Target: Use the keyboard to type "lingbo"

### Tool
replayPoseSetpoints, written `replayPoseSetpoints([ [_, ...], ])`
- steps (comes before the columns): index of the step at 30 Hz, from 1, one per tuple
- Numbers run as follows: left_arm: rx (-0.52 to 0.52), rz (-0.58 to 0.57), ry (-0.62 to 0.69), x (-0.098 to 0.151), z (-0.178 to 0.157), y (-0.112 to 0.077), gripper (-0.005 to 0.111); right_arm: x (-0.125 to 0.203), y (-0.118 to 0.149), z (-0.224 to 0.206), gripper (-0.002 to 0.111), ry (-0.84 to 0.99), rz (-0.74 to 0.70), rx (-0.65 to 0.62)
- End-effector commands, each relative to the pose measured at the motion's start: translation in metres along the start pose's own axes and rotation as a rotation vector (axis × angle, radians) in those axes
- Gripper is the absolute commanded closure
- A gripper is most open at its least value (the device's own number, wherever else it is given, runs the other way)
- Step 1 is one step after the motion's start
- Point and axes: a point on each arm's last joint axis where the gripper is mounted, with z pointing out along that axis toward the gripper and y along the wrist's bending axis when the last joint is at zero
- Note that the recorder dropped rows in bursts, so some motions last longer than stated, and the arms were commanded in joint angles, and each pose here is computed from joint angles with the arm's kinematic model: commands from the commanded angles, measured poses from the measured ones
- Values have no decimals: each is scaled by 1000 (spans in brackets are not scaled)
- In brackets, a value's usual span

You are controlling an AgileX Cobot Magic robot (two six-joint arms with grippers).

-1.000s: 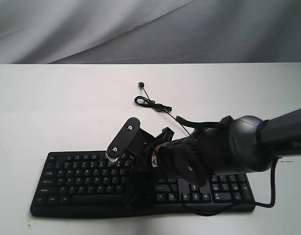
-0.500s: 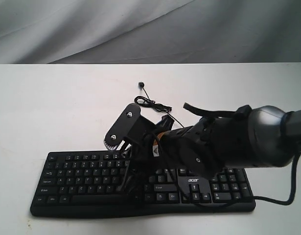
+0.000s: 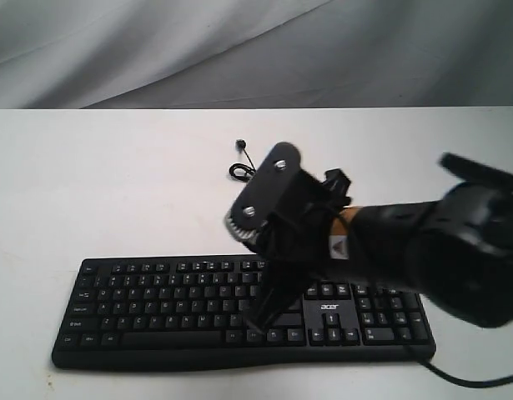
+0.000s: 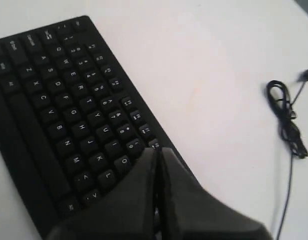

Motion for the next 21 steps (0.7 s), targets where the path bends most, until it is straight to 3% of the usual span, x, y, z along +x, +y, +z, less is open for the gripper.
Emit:
replayPoseSetpoints([
  [1,8,-5,-11,0,0,-1,107,8,-5,-57,108,-106,49,54],
  [10,8,-5,-11,0,0,-1,107,34,5,-128,108,-289,111,96],
  [21,8,-5,-11,0,0,-1,107,50,11,-132,108,-267,153,80],
])
